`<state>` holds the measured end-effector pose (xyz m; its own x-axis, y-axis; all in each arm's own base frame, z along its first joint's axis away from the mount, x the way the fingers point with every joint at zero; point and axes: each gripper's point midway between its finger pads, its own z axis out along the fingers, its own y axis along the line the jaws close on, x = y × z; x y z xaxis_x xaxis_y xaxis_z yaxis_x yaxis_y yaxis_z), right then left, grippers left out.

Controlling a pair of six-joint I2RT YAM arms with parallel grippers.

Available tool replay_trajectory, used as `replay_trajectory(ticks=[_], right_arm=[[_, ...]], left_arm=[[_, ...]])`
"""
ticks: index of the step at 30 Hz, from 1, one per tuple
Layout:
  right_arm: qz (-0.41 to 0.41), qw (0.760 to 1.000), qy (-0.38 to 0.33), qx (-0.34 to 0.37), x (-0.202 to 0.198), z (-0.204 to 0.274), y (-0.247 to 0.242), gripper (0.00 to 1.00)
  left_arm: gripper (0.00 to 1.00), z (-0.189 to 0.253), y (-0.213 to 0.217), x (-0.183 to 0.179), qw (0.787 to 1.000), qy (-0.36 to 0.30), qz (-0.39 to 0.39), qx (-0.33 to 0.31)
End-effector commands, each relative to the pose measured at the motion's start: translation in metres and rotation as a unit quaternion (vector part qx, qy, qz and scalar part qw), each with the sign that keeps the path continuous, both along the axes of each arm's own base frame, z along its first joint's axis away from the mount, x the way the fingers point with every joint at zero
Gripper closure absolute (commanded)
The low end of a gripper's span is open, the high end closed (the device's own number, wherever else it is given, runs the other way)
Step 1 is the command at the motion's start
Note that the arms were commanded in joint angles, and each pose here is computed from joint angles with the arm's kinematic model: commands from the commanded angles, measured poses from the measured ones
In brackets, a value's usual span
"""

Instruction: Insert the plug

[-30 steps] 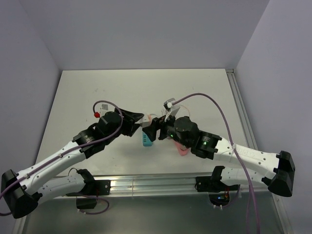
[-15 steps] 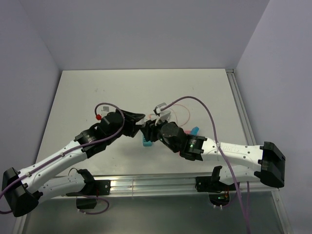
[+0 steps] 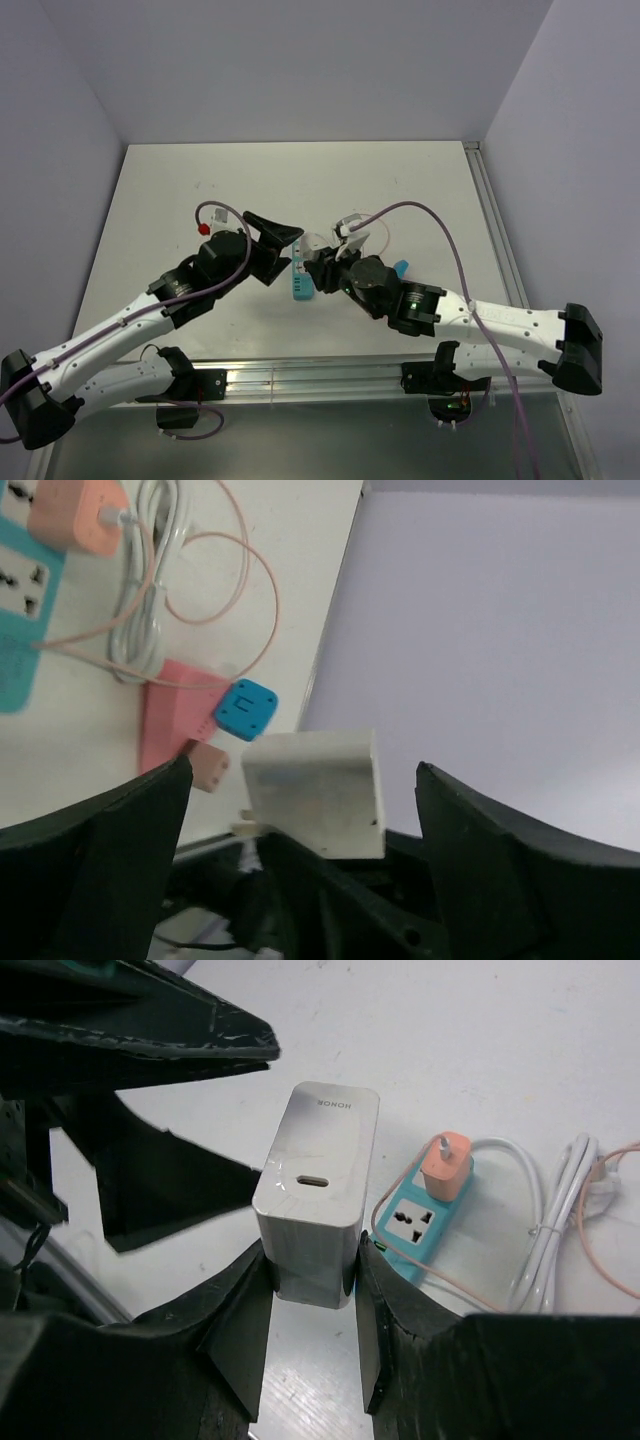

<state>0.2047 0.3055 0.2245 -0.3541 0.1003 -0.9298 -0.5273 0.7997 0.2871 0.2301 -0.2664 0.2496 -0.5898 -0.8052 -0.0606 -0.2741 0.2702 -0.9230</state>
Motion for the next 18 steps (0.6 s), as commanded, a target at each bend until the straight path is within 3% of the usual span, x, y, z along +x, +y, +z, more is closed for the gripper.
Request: replay_trajectory(ticks=[1, 5, 11, 18], right_arm=[[0.026, 0.999, -0.022, 0.021, -0.009, 0.027, -0.009, 1.0], [0.089, 0.996, 0.001, 0.003, -0.032, 0.023, -0.013, 1.0], [0.243, 0.97, 0.017, 0.023, -0.092, 0.029, -0.017, 1.0], [0.289, 0.957, -0.002, 0.005, -0.107, 0.03, -0.023, 1.0]], left_arm=[[0.0, 0.057, 0.002, -0.007, 0.988, -0.137, -0.054, 0.036], [0.0, 0.079, 0.017, -0.016, 0.955, -0.237, -0.103, 0.148], [0.05, 0.091, 0.016, -0.042, 0.907, -0.321, -0.192, 0.193], [0.11, 0.076, -0.004, -0.067, 0.904, -0.245, -0.296, 0.188]])
